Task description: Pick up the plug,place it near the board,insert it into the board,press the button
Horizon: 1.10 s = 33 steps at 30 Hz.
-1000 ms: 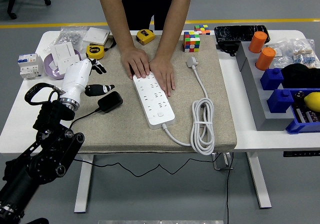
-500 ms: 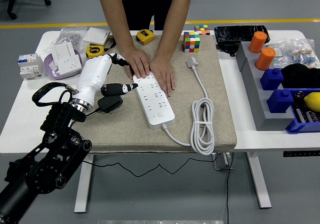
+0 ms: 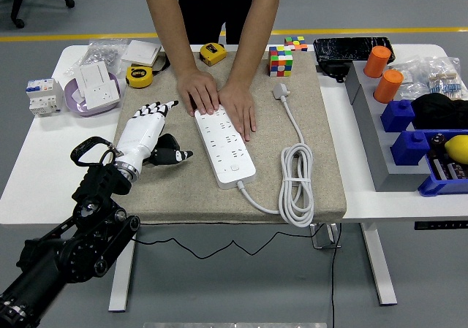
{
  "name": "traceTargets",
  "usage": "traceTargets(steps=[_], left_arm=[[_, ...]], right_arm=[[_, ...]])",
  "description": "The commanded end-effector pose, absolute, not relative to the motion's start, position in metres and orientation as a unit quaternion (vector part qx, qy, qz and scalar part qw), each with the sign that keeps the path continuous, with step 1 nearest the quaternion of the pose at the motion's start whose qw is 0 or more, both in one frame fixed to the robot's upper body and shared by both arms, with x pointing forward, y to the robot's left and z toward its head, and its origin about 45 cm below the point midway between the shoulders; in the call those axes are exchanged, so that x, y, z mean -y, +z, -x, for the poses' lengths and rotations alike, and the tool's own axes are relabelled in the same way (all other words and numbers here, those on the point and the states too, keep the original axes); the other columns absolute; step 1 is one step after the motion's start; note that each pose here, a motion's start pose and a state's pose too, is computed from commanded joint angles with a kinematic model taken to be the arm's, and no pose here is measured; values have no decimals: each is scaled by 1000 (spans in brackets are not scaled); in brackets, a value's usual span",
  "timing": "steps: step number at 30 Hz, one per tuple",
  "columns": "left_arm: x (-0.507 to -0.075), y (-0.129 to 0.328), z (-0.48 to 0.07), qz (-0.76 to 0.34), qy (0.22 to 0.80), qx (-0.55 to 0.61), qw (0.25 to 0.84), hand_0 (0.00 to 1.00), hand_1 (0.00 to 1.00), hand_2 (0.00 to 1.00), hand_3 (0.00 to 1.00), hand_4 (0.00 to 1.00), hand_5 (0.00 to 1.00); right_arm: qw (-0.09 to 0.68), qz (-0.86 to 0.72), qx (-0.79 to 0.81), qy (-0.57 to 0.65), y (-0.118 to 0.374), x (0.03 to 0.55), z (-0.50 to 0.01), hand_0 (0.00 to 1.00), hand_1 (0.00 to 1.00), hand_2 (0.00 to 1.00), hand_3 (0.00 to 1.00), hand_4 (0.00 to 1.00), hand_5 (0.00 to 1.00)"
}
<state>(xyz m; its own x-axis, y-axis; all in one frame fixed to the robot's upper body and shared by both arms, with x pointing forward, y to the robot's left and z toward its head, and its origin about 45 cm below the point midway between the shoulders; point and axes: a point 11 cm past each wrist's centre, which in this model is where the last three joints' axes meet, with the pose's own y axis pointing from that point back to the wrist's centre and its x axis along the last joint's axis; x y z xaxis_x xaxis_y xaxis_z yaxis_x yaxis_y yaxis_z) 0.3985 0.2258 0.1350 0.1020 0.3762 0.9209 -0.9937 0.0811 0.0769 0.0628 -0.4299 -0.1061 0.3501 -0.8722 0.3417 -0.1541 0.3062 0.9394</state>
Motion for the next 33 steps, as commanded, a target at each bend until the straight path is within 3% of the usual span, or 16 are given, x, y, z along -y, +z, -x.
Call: traceTargets(steps=[1, 6, 7, 12, 13, 18, 19, 24, 25, 30, 31, 33], left_arm=[[-227, 134, -398, -401, 550, 386, 623, 747, 814, 772, 832, 998, 212], [-236, 127, -398, -410, 556, 379, 615, 747, 814, 772, 832, 998, 212], [-237, 126, -398, -412, 557, 378, 614, 679, 721, 658, 708, 998, 223], [-244, 120, -398, -421, 558, 371, 611, 679, 721, 658, 708, 998, 223], [-244, 120, -398, -420, 559, 371, 610, 599, 596, 538, 561, 998, 218], [-247, 121, -398, -418, 564, 372, 607, 599, 596, 538, 561, 998, 218], [-248, 121, -399, -418, 565, 372, 606, 503, 511, 440, 463, 998, 211], [-250, 121, -399, -419, 567, 370, 605, 503, 511, 440, 463, 998, 211], [-250, 121, -399, -420, 568, 369, 605, 439, 431, 404, 431, 998, 172], [-251, 121, -400, -421, 567, 367, 605, 439, 431, 404, 431, 998, 172], [-250, 122, -400, -421, 567, 367, 605, 404, 389, 398, 453, 915, 148], [-250, 122, -401, -420, 566, 368, 606, 404, 389, 398, 453, 915, 148]], right_arm=[[638, -518, 496, -281, -106, 430, -63, 811, 720, 693, 607, 886, 574], [636, -520, 497, -280, -106, 429, -66, 811, 720, 693, 607, 886, 574], [635, -520, 498, -279, -106, 429, -66, 811, 720, 693, 608, 886, 574], [635, -519, 499, -280, -106, 429, -67, 811, 720, 693, 608, 886, 574], [635, -519, 499, -280, -105, 430, -67, 812, 720, 693, 607, 887, 574], [635, -519, 499, -280, -105, 430, -67, 812, 720, 693, 607, 887, 574], [635, -519, 499, -280, -106, 429, -67, 811, 720, 693, 607, 887, 574], [634, -520, 499, -280, -106, 429, -68, 811, 720, 693, 607, 887, 574], [634, -520, 499, -279, -106, 429, -68, 811, 720, 693, 607, 887, 574], [634, -520, 500, -279, -105, 429, -69, 811, 720, 693, 607, 887, 574], [633, -520, 500, -279, -105, 429, -69, 811, 720, 693, 607, 888, 574], [633, -520, 501, -279, -105, 429, -70, 811, 720, 693, 607, 888, 574]])
